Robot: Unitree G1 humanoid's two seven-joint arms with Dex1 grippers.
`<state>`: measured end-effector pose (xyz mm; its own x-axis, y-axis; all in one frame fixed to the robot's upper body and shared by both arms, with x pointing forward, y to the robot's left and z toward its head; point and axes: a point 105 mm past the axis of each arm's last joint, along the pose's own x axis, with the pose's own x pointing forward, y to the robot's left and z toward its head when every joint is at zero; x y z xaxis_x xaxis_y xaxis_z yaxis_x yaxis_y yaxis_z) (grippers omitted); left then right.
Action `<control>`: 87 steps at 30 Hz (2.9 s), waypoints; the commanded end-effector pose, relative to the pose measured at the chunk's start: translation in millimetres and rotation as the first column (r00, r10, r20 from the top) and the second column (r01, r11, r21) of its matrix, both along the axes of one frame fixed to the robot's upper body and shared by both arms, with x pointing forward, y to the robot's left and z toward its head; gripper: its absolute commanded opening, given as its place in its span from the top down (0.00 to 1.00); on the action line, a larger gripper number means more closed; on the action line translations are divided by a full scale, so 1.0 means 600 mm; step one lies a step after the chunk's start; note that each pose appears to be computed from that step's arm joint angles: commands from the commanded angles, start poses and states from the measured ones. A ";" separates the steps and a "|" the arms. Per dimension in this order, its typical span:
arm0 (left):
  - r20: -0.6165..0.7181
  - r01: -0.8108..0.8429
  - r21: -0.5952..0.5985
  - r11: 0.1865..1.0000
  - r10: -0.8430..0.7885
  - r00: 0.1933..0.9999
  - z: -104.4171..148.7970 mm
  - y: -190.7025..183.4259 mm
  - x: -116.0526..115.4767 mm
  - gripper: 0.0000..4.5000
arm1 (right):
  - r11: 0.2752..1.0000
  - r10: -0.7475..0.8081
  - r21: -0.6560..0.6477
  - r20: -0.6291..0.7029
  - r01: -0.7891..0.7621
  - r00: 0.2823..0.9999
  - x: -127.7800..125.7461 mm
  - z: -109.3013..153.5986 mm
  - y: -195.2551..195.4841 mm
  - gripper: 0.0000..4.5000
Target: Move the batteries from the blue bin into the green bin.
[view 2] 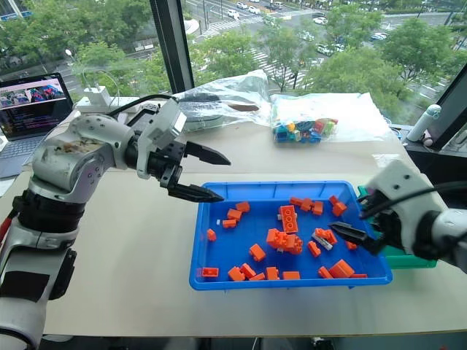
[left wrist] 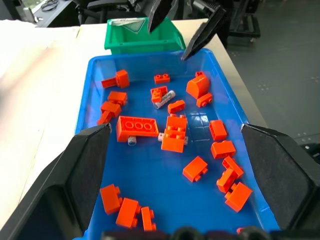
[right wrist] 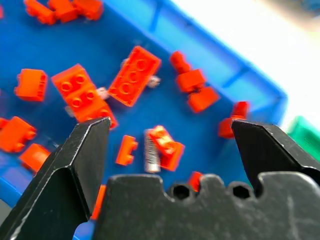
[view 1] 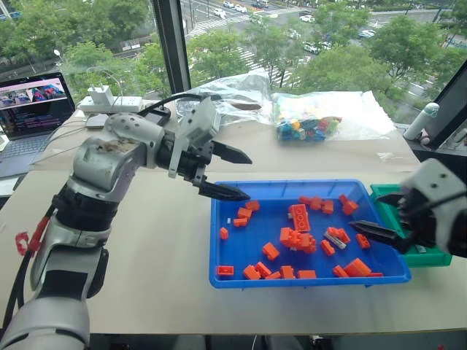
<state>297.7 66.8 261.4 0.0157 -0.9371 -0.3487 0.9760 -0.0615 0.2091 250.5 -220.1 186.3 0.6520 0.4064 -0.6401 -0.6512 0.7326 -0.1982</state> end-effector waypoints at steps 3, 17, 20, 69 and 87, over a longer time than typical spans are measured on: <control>0.031 -0.016 -0.009 1.000 0.017 0.999 0.013 0.006 -0.012 0.00 | 1.000 0.028 0.001 -0.068 -0.028 0.997 0.013 -0.022 -0.006 0.01; -0.022 -0.038 -0.034 0.999 0.038 0.999 0.018 0.006 -0.020 0.00 | 1.000 0.030 0.003 -0.046 -0.030 0.998 0.073 -0.066 -0.031 0.41; -0.024 -0.037 -0.033 0.999 0.036 0.999 0.020 0.008 -0.023 0.00 | 0.999 0.047 0.024 -0.053 -0.046 0.997 0.073 -0.070 -0.026 0.47; -0.018 0.020 -0.051 0.998 -0.021 1.000 0.023 -0.003 -0.030 0.00 | 0.971 -0.241 0.084 0.335 0.226 0.911 0.163 0.015 -0.104 0.13; -0.018 0.047 -0.065 0.997 -0.049 0.999 0.025 -0.005 -0.033 0.00 | 0.970 -0.181 0.148 -0.092 0.193 0.979 0.068 -0.070 -0.016 0.01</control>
